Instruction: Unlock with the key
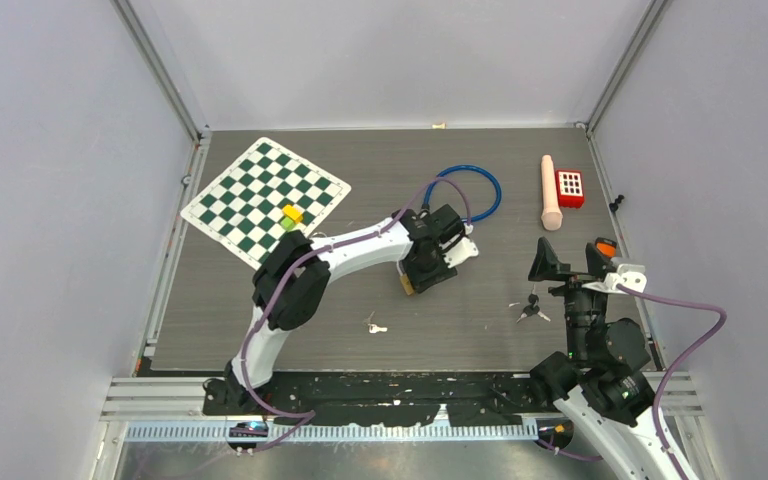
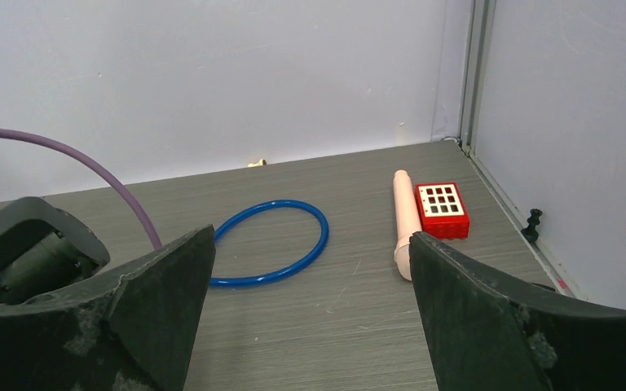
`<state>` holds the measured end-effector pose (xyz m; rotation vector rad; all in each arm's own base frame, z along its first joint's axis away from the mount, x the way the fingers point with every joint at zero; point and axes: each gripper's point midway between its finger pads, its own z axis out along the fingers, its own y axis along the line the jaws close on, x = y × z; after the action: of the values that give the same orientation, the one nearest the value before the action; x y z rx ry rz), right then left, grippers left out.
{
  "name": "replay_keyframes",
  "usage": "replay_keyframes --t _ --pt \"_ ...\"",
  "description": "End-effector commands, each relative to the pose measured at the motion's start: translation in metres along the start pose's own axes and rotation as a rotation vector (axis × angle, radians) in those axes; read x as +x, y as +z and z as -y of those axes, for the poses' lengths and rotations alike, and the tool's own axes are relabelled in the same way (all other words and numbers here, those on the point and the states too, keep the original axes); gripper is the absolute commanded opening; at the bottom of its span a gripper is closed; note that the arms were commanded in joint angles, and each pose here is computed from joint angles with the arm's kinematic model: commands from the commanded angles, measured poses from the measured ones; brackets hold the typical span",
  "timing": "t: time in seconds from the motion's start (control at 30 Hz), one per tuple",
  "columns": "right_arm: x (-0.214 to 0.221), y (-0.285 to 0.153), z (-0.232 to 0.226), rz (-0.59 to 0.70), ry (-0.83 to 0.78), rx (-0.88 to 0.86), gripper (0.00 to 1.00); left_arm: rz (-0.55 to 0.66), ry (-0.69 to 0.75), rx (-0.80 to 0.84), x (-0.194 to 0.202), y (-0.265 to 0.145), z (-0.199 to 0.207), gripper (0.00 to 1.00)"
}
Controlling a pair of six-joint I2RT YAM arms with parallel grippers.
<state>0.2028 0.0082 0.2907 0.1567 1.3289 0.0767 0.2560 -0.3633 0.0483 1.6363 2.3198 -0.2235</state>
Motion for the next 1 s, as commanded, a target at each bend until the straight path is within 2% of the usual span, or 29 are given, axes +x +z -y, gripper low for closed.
replay_keyframes --t 0.0,0.13,0.3,0.37,0.53,0.67,0.77,0.97 --pt "-0.033 -0.010 0.012 0.100 0.055 0.023 0.95 0.085 0.078 0.008 -0.026 -0.008 -0.003 0.36" --pt "-0.031 -0.009 0.011 0.089 0.045 0.022 0.95 0.071 0.073 0.015 -0.025 -0.004 -0.002 0.50" --pt "-0.029 -0.007 0.009 0.080 0.038 0.019 0.95 0.099 0.049 0.037 -0.030 -0.014 0.003 0.88" --pt "-0.028 -0.007 0.009 0.078 0.035 0.019 0.95 0.109 0.034 0.045 -0.030 -0.020 0.006 0.97" --pt "-0.027 -0.006 0.010 0.076 0.031 0.023 0.96 0.202 -0.129 0.021 -0.036 -0.050 0.004 0.98" --pt "-0.027 -0.006 0.010 0.074 0.028 0.025 0.95 0.359 -0.415 -0.050 -0.032 -0.091 -0.013 0.98" --pt "-0.026 -0.005 0.009 0.068 0.023 0.025 0.95 0.401 -0.661 -0.123 -0.004 -0.105 -0.032 0.98" --pt "-0.025 -0.004 0.009 0.062 0.017 0.027 0.95 0.406 -1.131 -0.208 0.073 -0.118 -0.054 0.97"
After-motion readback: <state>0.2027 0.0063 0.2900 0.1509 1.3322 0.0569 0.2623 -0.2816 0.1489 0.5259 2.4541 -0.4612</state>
